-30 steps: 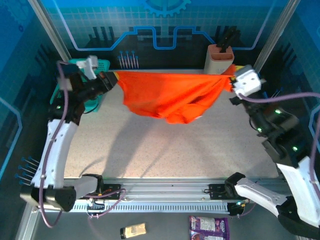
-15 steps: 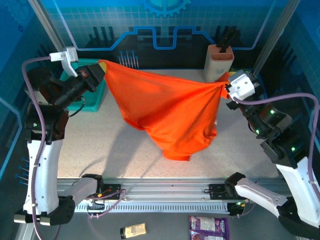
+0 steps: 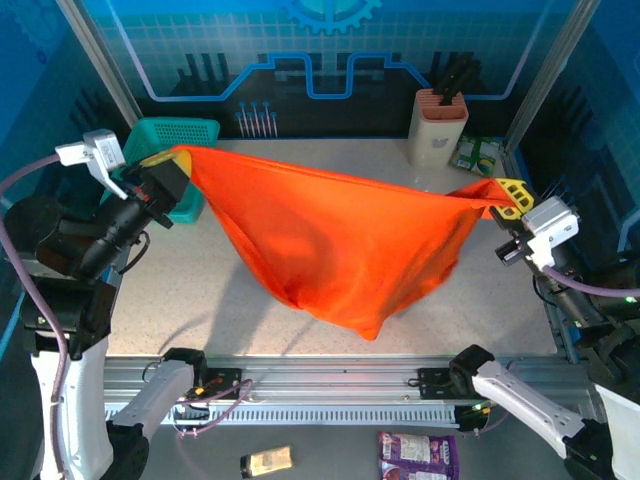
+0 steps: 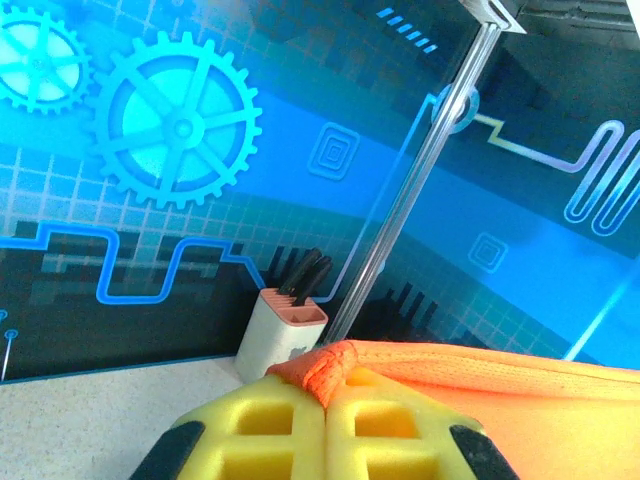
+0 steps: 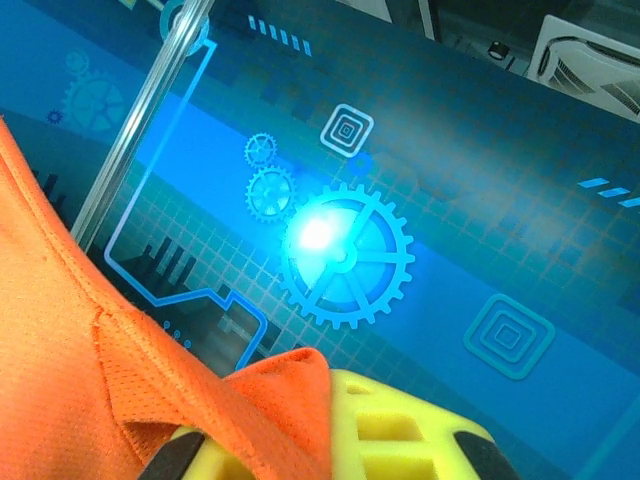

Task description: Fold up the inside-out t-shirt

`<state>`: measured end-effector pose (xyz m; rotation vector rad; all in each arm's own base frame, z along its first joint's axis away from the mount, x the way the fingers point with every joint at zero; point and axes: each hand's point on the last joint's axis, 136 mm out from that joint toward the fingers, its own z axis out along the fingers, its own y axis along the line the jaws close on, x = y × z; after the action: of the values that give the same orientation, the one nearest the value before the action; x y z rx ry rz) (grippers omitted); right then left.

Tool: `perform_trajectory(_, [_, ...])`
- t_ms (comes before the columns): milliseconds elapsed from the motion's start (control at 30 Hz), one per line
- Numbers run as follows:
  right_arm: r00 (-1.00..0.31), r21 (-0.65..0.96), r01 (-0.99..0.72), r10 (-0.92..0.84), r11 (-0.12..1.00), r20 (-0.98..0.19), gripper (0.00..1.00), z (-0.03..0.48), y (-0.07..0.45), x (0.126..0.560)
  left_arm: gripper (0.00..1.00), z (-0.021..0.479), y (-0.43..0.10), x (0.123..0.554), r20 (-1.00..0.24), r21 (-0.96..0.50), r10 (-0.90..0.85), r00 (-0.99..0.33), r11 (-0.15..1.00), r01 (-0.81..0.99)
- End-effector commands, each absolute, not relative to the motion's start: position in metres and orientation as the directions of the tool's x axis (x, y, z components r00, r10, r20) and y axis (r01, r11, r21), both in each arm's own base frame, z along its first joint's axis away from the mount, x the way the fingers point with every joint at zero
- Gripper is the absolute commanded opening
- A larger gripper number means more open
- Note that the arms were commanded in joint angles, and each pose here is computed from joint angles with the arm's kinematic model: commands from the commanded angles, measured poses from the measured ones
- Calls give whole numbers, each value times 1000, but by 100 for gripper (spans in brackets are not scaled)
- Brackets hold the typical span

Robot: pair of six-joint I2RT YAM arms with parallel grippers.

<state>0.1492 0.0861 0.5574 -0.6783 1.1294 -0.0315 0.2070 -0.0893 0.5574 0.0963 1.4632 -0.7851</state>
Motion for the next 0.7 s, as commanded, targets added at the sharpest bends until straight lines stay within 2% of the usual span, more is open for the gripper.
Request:
perform_trajectory(0, [443,-526,-263,-383,809,-810,0,572,85,160,0,556,-76,239,-911,-394,-406,-73,803,448])
perform_trajectory(133, [338,-600,-251,-512,760,-790,0,546,108,217,0,519,-74,294,-896,-444,-401,-191,813,376])
perform_trajectory(267, [184,-654,-297,-631,696,-754,0,485,140,296,0,450,-75,362,-843,-503,-392,-369,818,280])
perform_trajectory(433, [-32,-572,-404,-636,714,-771,0,397,158,390,0,359,-75,439,-753,-523,-362,-550,836,166])
perform_trajectory(600, [-220,-517,-413,-633,750,-742,0,323,156,476,0,289,-69,512,-651,-496,-337,-680,867,46])
perform_trajectory(633, [-265,-509,-403,-630,760,-730,6,309,152,490,0,273,-69,524,-621,-495,-335,-708,869,23])
perform_trajectory(667, [-314,-499,-391,-621,774,-718,14,298,147,500,6,265,-70,533,-594,-495,-333,-732,869,5])
